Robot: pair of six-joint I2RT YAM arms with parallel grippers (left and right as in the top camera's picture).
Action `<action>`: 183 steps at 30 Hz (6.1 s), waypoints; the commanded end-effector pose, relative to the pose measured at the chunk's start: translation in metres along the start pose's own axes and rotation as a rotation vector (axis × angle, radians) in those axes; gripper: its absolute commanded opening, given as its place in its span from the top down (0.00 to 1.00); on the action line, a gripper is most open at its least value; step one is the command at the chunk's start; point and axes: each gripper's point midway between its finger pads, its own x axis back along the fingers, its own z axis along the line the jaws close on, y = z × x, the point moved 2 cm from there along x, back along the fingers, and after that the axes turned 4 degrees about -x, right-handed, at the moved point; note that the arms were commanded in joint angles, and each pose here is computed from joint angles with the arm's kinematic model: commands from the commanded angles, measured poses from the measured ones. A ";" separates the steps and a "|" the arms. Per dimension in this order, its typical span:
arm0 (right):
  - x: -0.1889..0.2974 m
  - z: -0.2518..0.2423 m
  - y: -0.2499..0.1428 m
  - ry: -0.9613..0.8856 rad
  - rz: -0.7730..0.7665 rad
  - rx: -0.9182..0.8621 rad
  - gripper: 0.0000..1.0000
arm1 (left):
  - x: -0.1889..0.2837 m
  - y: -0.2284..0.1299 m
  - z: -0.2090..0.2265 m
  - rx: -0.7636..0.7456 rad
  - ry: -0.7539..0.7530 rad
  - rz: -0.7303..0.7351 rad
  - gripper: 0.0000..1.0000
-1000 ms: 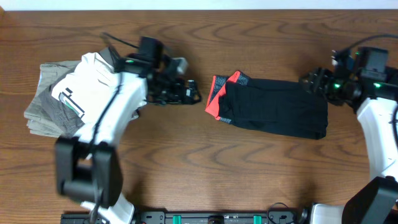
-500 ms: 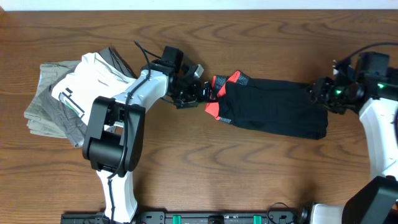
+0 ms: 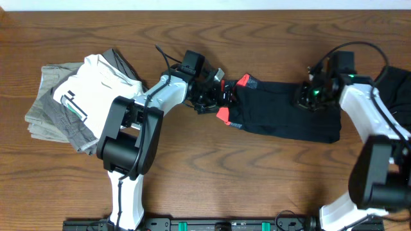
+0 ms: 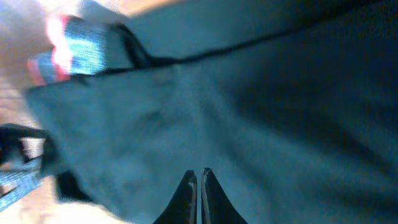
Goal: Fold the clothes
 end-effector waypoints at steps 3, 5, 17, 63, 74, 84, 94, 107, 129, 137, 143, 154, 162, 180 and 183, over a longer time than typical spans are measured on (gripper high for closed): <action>-0.037 -0.010 -0.007 -0.032 0.076 -0.052 0.98 | -0.027 -0.017 0.010 0.059 0.042 0.065 0.04; -0.047 -0.016 -0.008 -0.053 0.088 -0.066 0.99 | -0.030 -0.019 0.008 0.071 0.043 0.072 0.04; -0.065 -0.035 -0.015 -0.162 0.115 -0.106 0.98 | -0.032 -0.019 0.007 0.229 0.056 0.064 0.11; 0.067 -0.024 0.018 -0.110 -0.204 -0.117 0.97 | 0.162 -0.038 0.000 -0.015 0.758 -0.074 0.94; 0.072 -0.022 0.015 -0.109 -0.204 -0.117 0.97 | 0.098 -0.066 -0.073 -0.151 0.828 -0.077 0.94; 0.071 -0.024 0.011 -0.114 -0.190 -0.123 0.97 | 0.009 -0.087 -0.079 -0.199 0.834 0.005 0.94; 0.071 -0.025 0.008 -0.120 -0.176 -0.128 0.97 | -0.034 -0.091 -0.074 -0.166 0.741 0.066 0.94; 0.071 -0.029 0.006 -0.148 -0.173 -0.133 0.97 | -0.053 -0.089 -0.112 -0.083 0.519 0.067 0.66; 0.063 0.028 -0.009 0.123 -0.084 0.183 0.91 | 0.042 -0.049 -0.110 -0.223 0.725 -0.037 0.37; 0.034 0.091 -0.071 0.220 0.097 0.422 0.84 | 0.091 -0.032 -0.043 0.000 0.789 -0.027 0.33; -0.012 0.061 -0.106 -0.055 0.174 0.430 0.85 | 0.085 -0.043 -0.034 -0.008 0.545 0.108 0.28; -0.069 -0.006 -0.123 -0.236 0.274 0.238 0.86 | 0.042 -0.067 -0.047 -0.113 0.194 0.206 0.19; -0.069 -0.007 -0.122 -0.254 0.267 0.245 0.86 | 0.015 -0.078 -0.027 -0.112 0.148 0.183 0.14; -0.069 -0.009 -0.116 -0.264 0.243 0.242 0.85 | -0.030 -0.064 -0.042 -0.068 0.073 0.035 0.16; -0.069 -0.009 -0.116 -0.263 0.243 0.242 0.85 | -0.036 -0.068 -0.044 -0.076 0.072 0.049 0.31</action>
